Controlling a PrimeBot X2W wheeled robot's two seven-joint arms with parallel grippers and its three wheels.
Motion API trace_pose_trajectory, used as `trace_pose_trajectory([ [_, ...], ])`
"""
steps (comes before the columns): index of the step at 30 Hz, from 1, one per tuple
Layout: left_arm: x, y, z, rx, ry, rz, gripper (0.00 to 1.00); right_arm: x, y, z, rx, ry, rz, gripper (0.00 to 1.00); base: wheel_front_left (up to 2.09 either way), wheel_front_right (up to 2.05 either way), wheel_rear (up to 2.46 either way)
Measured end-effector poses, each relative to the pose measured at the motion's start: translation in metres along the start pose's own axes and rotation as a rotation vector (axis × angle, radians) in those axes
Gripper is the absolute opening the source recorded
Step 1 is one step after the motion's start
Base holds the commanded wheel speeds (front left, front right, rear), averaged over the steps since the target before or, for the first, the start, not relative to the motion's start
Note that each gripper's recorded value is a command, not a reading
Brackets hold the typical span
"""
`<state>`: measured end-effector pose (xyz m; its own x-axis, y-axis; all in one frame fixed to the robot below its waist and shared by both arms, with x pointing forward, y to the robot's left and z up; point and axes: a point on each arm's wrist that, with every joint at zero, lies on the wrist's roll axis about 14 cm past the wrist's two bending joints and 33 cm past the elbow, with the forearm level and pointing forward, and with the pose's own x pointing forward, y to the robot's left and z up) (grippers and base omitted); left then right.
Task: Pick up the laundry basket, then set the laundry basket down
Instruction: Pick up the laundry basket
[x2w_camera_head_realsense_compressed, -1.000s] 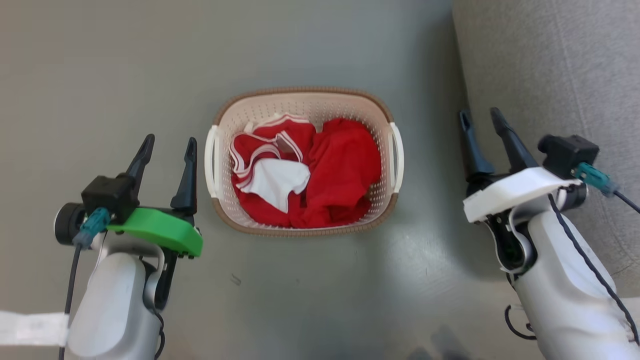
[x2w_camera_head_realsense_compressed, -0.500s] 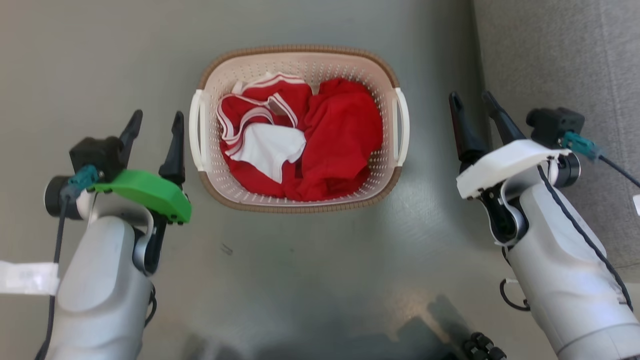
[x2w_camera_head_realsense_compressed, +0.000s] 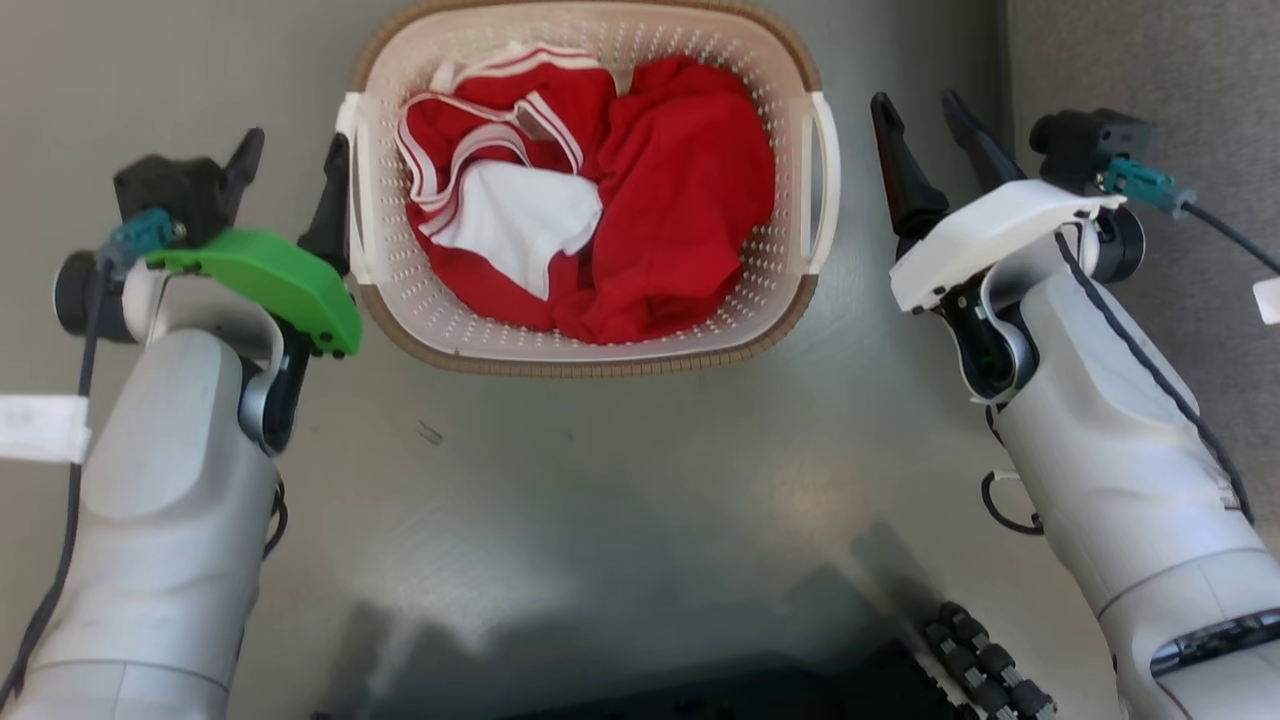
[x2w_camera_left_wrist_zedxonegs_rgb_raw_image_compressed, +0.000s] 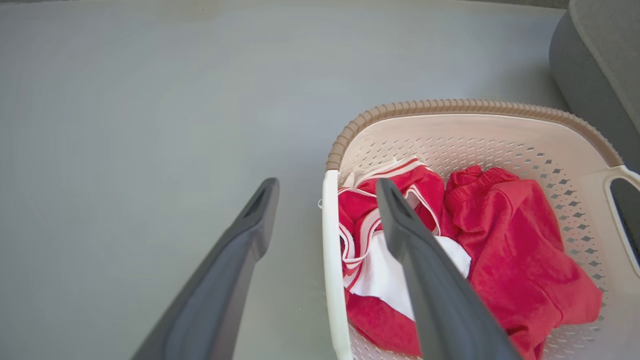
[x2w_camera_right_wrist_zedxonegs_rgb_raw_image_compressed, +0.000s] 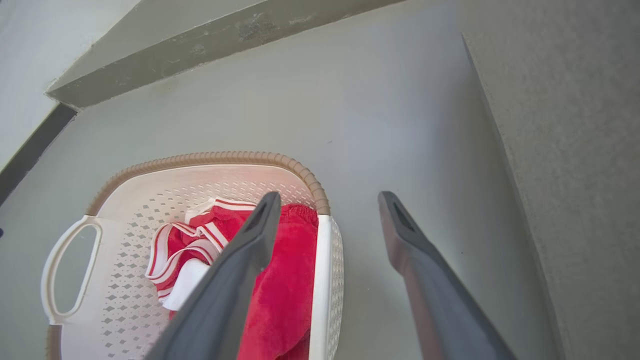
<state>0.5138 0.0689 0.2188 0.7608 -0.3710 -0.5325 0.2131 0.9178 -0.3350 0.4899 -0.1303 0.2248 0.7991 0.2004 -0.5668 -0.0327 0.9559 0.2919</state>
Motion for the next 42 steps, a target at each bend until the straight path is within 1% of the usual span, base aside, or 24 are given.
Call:
trace_pose_trajectory([
  [3, 0.009, 0.004, -0.012, -0.009, 0.034, 0.003, 1.00, 0.008, -0.004, -0.014, 0.001, 0.042, -0.001, 1.00, 0.00, 0.00, 0.00],
  [4, 0.014, 0.005, -0.021, -0.016, 0.059, 0.001, 1.00, 0.011, -0.006, -0.023, 0.000, 0.070, -0.005, 1.00, 0.00, 0.00, 0.00],
  [6, 0.018, 0.004, -0.031, -0.016, 0.088, -0.007, 1.00, 0.014, -0.009, -0.033, 0.015, 0.095, -0.010, 1.00, 0.00, 0.00, 0.00],
  [11, 0.025, 0.001, -0.056, -0.031, 0.166, -0.020, 1.00, 0.019, -0.011, -0.055, 0.006, 0.160, -0.009, 1.00, 0.00, 0.00, 0.00],
  [14, 0.028, 0.001, -0.067, -0.037, 0.203, -0.024, 1.00, 0.024, -0.009, -0.062, 0.014, 0.180, 0.002, 1.00, 0.00, 0.00, 0.00],
  [23, 0.039, 0.000, -0.082, -0.049, 0.254, -0.032, 1.00, 0.034, 0.001, -0.082, 0.037, 0.236, 0.040, 1.00, 0.00, 0.00, 0.00],
  [28, 0.036, 0.006, -0.094, -0.052, 0.291, -0.016, 1.00, 0.040, 0.009, -0.087, 0.047, 0.249, 0.062, 1.00, 0.00, 0.00, 0.00],
  [32, 0.038, 0.009, -0.092, -0.057, 0.290, -0.011, 1.00, 0.042, 0.015, -0.089, 0.054, 0.256, 0.079, 1.00, 0.00, 0.00, 0.00],
  [33, 0.038, 0.009, -0.092, -0.061, 0.291, -0.008, 1.00, 0.042, 0.016, -0.090, 0.057, 0.260, 0.080, 0.98, 0.00, 0.00, 0.00],
  [34, 0.038, 0.010, -0.092, -0.061, 0.293, -0.005, 1.00, 0.042, 0.016, -0.091, 0.064, 0.263, 0.078, 0.82, 0.00, 0.00, 0.00],
  [35, 0.038, 0.010, -0.092, -0.059, 0.293, -0.006, 0.95, 0.042, 0.016, -0.092, 0.071, 0.266, 0.075, 0.64, 0.00, 0.00, 0.00],
  [36, 0.038, 0.010, -0.092, -0.059, 0.295, -0.007, 0.90, 0.042, 0.015, -0.093, 0.076, 0.270, 0.072, 0.51, 0.00, 0.00, 0.00],
  [37, 0.038, 0.010, -0.093, -0.059, 0.298, -0.008, 0.87, 0.042, 0.015, -0.094, 0.078, 0.273, 0.070, 0.49, 0.00, 0.00, 0.00],
  [38, 0.037, 0.009, -0.095, -0.058, 0.302, -0.010, 0.72, 0.042, 0.015, -0.094, 0.079, 0.276, 0.070, 0.39, 0.00, 0.00, 0.00],
  [39, 0.037, 0.008, -0.096, -0.055, 0.307, -0.013, 0.48, 0.042, 0.014, -0.095, 0.081, 0.279, 0.067, 0.26, 0.00, 0.00, 0.00],
  [40, 0.037, 0.008, -0.097, -0.054, 0.311, -0.013, 0.37, 0.042, 0.013, -0.096, 0.082, 0.283, 0.064, 0.05, 0.00, 0.00, 0.00],
  [41, 0.036, 0.008, -0.098, -0.055, 0.315, -0.013, 0.16, 0.041, 0.012, -0.097, 0.085, 0.287, 0.060, 0.00, 0.00, 0.00, 0.00],
  [42, 0.036, 0.006, -0.099, -0.058, 0.318, -0.017, 0.00, 0.041, 0.012, -0.098, 0.091, 0.289, 0.058, 0.00, 0.00, 0.00, 0.00],
])
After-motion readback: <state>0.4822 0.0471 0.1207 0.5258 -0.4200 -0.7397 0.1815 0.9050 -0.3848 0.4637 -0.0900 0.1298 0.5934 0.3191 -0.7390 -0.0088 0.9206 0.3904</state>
